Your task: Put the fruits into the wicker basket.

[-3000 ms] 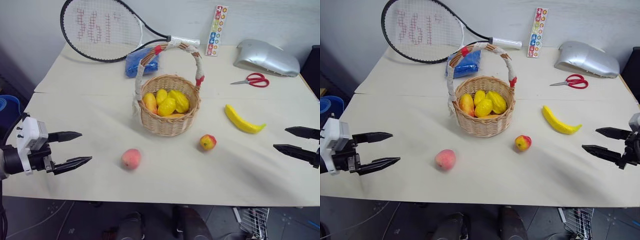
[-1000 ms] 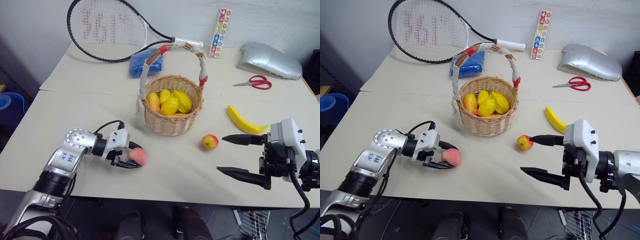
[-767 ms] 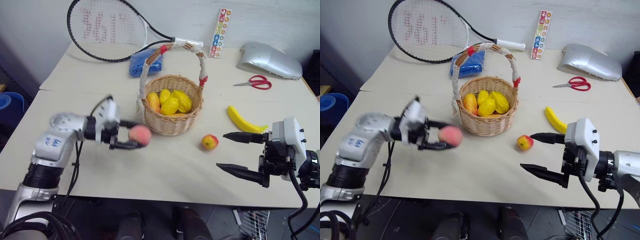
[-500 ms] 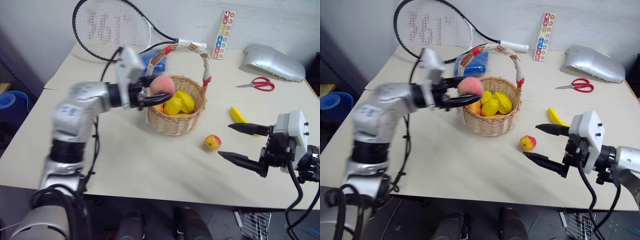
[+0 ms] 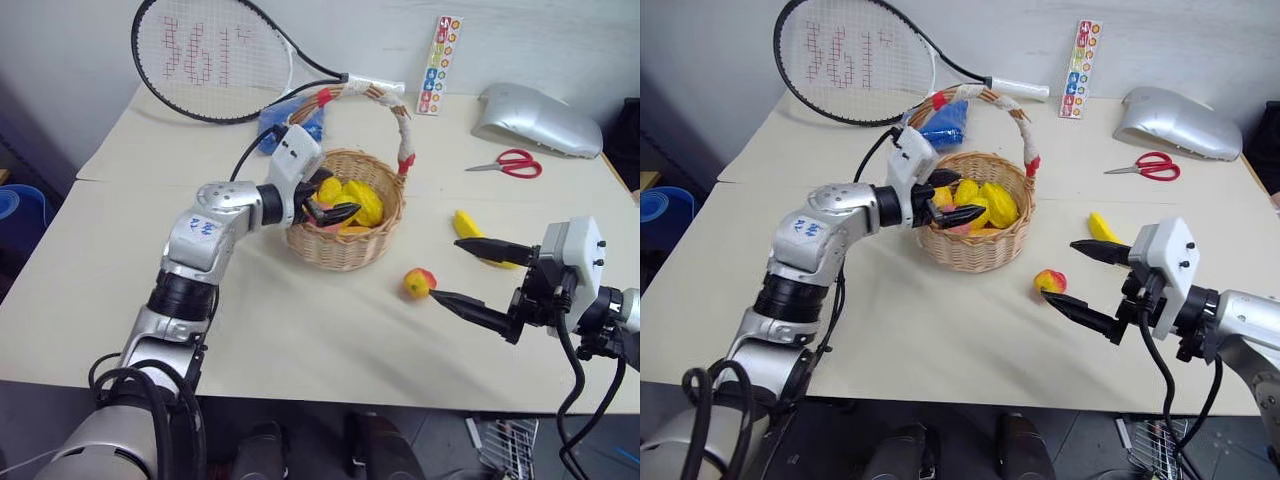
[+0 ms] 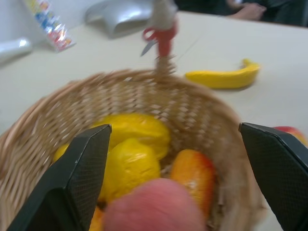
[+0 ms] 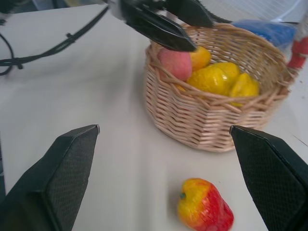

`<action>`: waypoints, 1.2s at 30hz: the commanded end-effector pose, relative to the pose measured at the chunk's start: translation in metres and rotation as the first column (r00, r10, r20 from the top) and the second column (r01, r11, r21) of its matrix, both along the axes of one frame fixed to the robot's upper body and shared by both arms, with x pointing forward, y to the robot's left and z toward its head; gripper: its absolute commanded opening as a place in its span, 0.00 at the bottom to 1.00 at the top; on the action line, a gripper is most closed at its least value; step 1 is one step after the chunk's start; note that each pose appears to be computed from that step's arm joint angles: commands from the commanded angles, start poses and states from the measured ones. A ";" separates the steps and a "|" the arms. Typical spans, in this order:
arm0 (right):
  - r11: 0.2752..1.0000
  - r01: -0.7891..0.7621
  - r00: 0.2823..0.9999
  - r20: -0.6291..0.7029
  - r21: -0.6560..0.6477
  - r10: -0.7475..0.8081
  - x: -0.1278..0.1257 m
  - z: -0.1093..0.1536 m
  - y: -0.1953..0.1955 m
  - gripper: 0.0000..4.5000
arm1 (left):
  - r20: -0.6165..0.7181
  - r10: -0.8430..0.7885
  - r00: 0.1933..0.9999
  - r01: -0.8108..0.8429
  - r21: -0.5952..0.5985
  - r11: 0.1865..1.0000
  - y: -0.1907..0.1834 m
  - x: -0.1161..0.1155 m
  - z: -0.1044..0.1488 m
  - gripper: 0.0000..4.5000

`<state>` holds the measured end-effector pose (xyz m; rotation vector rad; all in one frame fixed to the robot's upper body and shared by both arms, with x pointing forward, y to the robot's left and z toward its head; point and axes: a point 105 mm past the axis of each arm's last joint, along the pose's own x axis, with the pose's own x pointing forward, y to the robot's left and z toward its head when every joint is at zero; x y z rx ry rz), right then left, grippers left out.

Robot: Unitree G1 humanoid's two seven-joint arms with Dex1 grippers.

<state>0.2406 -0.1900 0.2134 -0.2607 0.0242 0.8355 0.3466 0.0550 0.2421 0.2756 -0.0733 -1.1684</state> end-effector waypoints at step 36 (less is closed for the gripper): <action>0.967 0.162 0.987 -0.038 0.196 -0.157 0.058 -0.059 0.019 0.46 | 0.025 -0.261 0.965 0.257 0.093 0.962 0.064 -0.070 0.000 1.00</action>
